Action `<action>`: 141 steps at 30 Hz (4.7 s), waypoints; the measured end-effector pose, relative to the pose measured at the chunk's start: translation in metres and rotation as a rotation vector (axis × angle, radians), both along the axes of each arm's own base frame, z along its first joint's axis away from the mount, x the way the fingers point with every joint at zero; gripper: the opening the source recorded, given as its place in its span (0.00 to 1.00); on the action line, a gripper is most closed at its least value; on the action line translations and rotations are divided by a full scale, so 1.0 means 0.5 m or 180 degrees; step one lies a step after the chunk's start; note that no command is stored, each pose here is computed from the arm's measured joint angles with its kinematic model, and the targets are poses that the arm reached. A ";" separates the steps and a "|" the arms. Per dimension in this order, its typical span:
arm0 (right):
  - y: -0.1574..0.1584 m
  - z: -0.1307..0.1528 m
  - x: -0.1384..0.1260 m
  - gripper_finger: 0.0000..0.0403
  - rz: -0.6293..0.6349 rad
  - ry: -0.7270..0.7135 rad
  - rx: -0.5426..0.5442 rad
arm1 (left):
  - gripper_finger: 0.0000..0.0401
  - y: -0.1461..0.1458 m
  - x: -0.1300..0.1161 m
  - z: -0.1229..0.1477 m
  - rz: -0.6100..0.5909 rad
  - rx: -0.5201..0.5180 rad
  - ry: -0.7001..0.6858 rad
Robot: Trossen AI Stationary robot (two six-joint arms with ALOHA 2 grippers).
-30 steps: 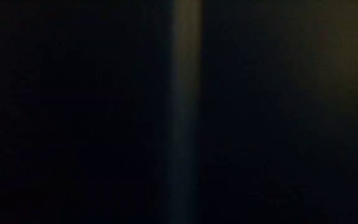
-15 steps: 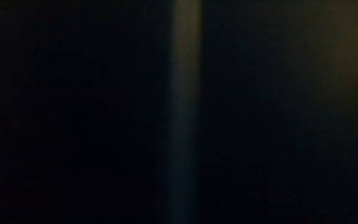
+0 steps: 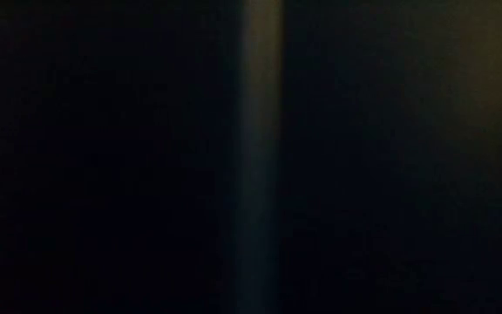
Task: Pick and place slides into bin
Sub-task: Put the black slipper into the blue bin
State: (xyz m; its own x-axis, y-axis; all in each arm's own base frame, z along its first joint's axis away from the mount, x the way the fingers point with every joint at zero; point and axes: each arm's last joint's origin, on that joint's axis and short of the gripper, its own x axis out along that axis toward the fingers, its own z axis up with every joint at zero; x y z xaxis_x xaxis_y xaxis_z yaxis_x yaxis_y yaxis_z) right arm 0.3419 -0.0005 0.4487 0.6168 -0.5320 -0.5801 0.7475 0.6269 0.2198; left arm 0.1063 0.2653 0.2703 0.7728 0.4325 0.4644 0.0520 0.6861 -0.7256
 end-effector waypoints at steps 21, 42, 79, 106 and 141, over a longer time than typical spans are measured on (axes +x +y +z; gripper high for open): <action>0.036 0.093 -0.123 0.80 -0.0112 -0.0446 -0.0353 | 0.00 -0.301 0.114 0.247 -0.0391 0.0433 0.0719; 0.051 0.092 -0.179 0.80 0.0317 0.0032 -0.0346 | 0.00 -0.673 0.152 0.199 -0.0271 -0.0427 0.1289; 0.056 0.102 -0.226 0.80 0.0797 0.0394 -0.0583 | 0.00 -0.861 0.460 -0.027 0.0098 -0.2112 0.1107; 0.061 0.100 -0.228 0.80 0.1044 0.0605 -0.0831 | 0.00 -0.819 0.518 -0.189 0.0374 -0.2331 0.1470; 0.051 0.100 -0.224 0.80 0.1088 0.0590 -0.0728 | 0.56 -0.866 0.547 -0.156 -0.0053 -0.1958 0.1170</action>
State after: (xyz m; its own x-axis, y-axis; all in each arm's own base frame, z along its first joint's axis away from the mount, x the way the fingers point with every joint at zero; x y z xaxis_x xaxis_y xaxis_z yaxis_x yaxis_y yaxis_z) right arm 0.2298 0.0250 0.4988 0.6761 -0.4433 -0.5886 0.5028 0.8615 -0.0713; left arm 0.3796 -0.1679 0.1923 0.8412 0.5191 -0.1514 -0.2631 0.1483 -0.9533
